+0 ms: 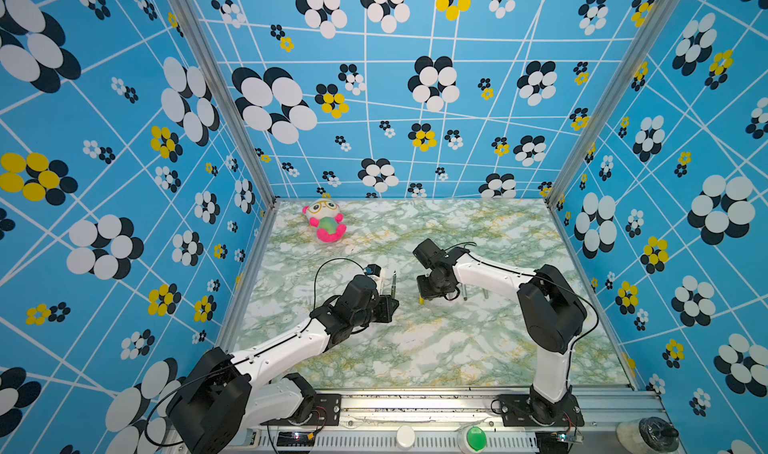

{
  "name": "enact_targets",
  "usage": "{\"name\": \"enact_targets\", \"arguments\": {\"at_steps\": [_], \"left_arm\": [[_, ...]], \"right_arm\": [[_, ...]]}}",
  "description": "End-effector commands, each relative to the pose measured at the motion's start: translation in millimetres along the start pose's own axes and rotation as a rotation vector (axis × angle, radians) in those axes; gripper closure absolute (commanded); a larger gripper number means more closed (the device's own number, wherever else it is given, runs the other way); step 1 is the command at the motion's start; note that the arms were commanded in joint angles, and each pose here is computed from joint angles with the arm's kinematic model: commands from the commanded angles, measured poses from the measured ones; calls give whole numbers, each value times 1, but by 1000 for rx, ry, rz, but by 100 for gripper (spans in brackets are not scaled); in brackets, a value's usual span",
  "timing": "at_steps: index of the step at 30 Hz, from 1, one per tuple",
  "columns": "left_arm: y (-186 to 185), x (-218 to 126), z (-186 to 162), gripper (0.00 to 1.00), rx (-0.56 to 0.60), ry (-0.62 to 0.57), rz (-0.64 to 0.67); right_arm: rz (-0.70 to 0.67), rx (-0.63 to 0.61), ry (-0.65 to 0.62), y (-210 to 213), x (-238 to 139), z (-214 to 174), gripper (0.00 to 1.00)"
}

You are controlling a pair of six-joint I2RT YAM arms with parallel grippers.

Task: Insert the pens into the pen caps
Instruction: 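Close the right gripper on the green cap and lift it, then carry the green cap toward the pen nib held by the left gripper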

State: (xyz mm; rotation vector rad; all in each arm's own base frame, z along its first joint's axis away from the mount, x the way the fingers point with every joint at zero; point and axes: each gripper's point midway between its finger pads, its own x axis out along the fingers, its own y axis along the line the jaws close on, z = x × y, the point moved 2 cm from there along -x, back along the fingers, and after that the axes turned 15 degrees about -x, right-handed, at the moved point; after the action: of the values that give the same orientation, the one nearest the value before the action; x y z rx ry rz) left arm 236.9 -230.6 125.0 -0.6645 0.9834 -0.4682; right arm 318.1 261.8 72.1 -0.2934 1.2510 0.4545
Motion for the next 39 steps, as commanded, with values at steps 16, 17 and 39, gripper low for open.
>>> {"name": "enact_targets", "arguments": {"at_steps": [16,17,39], "left_arm": [[-47,19,-21,100,113,123,-152],[-50,21,-23,100,122,134,-162],[-62,36,-24,100,141,135,-157]], "right_arm": [[198,294,-364,-19,-91,49,82],[208,304,-373,-18,-92,50,82],[344,313,-388,-1,-103,50,82]]}}
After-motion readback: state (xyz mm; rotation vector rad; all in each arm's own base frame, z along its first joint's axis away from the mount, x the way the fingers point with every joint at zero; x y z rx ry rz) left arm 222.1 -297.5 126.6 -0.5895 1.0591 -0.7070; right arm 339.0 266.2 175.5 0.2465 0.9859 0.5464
